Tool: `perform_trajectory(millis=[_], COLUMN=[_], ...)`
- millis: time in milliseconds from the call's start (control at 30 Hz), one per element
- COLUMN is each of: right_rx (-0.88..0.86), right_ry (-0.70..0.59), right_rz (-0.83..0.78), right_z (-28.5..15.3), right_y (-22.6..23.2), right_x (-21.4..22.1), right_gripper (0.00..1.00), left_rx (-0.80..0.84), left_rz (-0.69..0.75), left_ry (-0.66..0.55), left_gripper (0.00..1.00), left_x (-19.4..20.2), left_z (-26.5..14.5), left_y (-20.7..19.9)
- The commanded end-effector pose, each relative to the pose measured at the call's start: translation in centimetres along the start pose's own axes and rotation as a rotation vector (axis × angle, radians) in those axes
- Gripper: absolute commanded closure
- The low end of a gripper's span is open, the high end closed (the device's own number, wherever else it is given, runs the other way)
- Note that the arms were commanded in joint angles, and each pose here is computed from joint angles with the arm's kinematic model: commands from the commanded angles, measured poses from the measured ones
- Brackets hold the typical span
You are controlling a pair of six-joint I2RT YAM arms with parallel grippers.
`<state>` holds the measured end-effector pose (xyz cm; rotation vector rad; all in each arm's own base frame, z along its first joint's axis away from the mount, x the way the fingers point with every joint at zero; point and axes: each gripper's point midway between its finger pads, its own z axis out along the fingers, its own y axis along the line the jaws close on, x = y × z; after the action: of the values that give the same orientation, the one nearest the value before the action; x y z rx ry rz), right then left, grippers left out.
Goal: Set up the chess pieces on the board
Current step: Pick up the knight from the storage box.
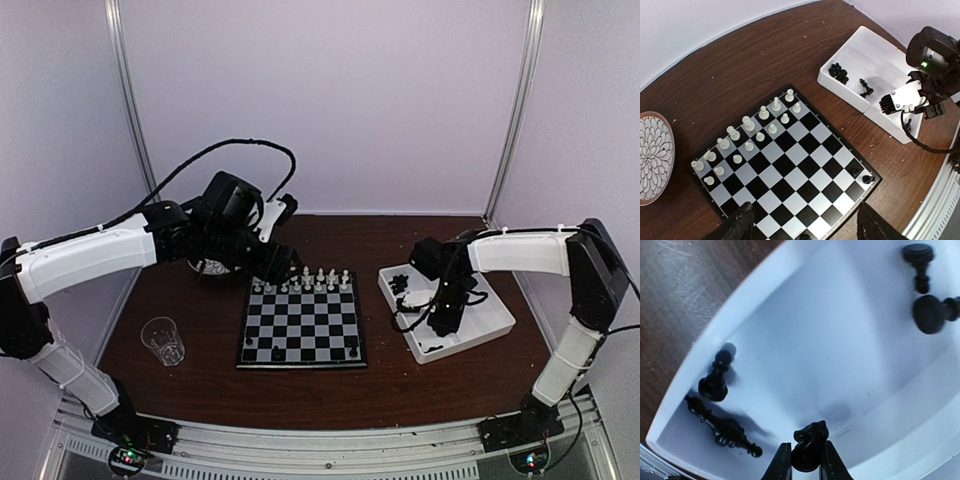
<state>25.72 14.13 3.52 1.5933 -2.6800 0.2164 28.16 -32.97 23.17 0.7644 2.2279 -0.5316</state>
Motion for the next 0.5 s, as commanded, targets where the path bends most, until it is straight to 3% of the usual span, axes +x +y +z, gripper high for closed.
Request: perform_trajectory(millis=[0, 167, 267, 467], right_rx=[0.016, -0.053, -0.059, -0.059], right_ry=[-0.173, -0.409, -0.522, -0.592], right_rz=[0.000, -0.069, -0.106, -0.178], right_z=[-5.2, -10.9, -13.6, -16.0], right_y=[-0.4, 1.6, 2.4, 3.7], right_x=[-1.2, -2.7, -3.4, -4.7], right_gripper=[0.90, 0.88, 0.87, 0.85], left_rx=[0.149, 0.302, 0.407, 0.574], left_rz=[-0.018, -0.175, -0.283, -0.367], left_ry=[-0.055, -0.066, -0.002, 0.057], left_gripper=[0.29, 0.32, 0.36, 0.40], left_x=[-1.3, -2.1, -2.1, -2.5], left_z=[1.4, 3.3, 5.0, 7.2], left_y=[-2.8, -5.4, -7.3, -11.9])
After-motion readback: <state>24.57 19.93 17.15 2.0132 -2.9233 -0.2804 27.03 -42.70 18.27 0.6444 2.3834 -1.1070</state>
